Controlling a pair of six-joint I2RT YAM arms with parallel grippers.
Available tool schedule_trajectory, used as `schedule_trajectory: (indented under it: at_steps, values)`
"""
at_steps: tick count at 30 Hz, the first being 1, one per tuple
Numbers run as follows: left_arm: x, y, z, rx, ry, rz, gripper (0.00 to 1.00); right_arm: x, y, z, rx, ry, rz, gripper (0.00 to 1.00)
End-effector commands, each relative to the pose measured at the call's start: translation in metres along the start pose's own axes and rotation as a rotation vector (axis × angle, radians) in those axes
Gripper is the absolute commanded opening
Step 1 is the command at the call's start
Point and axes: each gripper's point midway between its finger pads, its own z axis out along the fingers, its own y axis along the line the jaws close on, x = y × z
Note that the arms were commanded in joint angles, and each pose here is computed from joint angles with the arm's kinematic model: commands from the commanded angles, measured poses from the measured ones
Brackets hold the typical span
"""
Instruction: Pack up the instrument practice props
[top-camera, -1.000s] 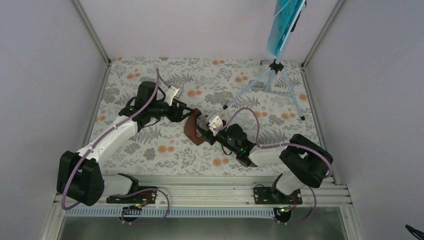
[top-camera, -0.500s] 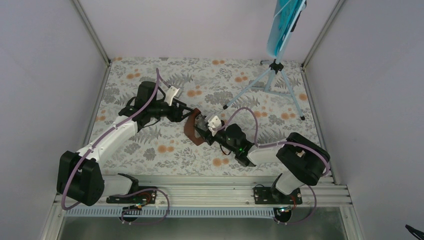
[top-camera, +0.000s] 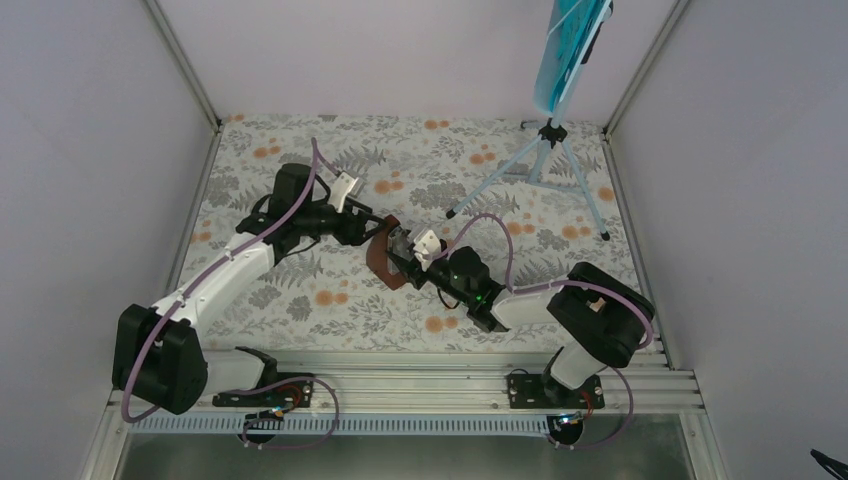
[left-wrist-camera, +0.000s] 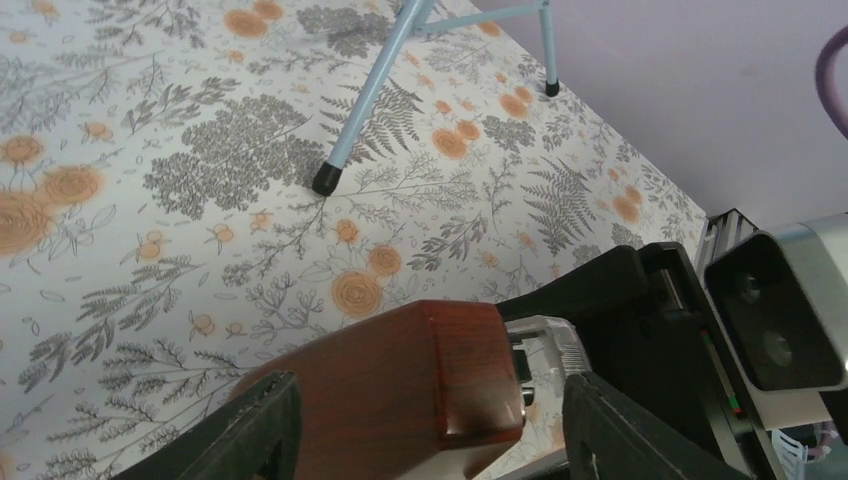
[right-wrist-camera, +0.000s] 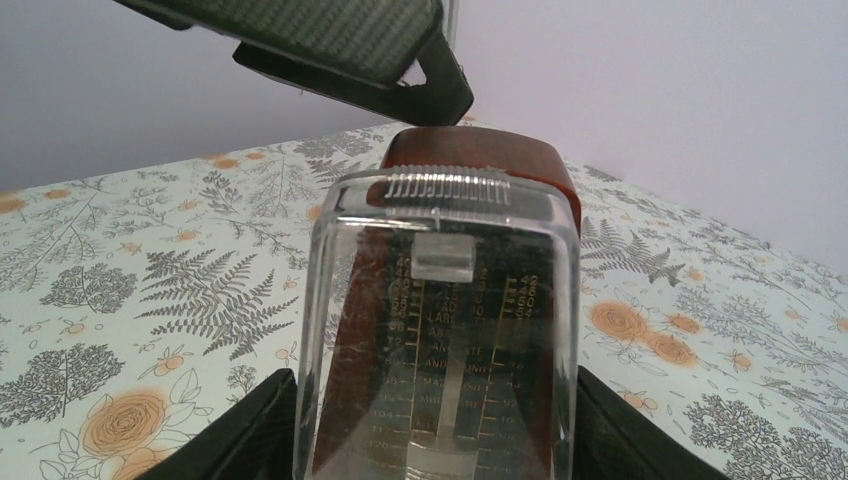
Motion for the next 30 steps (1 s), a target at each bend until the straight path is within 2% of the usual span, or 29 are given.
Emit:
schedule_trajectory:
  at_steps: [1,7,15,20,22,28,30]
  values:
    - [-0.007,-0.013,-0.009,0.044,-0.038,0.053,0.68,0.011,-0.011,0.005,0.049,0.043,0.0,0.54]
    - [-0.007,-0.014,-0.011,0.033,-0.041,0.069,0.77,0.01,-0.013,0.006,0.062,0.05,0.011,0.62]
    - [-0.006,-0.013,-0.01,0.024,-0.037,0.07,0.79,0.006,-0.018,0.005,0.084,0.048,0.019,0.74]
    - [-0.006,-0.015,-0.01,0.026,-0.035,0.08,0.8,0.002,-0.019,0.003,0.082,0.047,0.02,0.9]
    - [-0.006,-0.015,-0.009,0.018,-0.033,0.089,0.85,-0.002,-0.019,0.001,0.081,0.037,0.021,0.97]
    - [-0.007,-0.015,-0.01,-0.027,-0.033,0.125,1.0,-0.016,-0.019,-0.009,0.07,0.026,0.02,1.0]
    - [-0.008,-0.015,-0.011,-0.051,-0.036,0.143,1.0,-0.02,-0.019,-0.013,0.068,0.03,0.023,1.0]
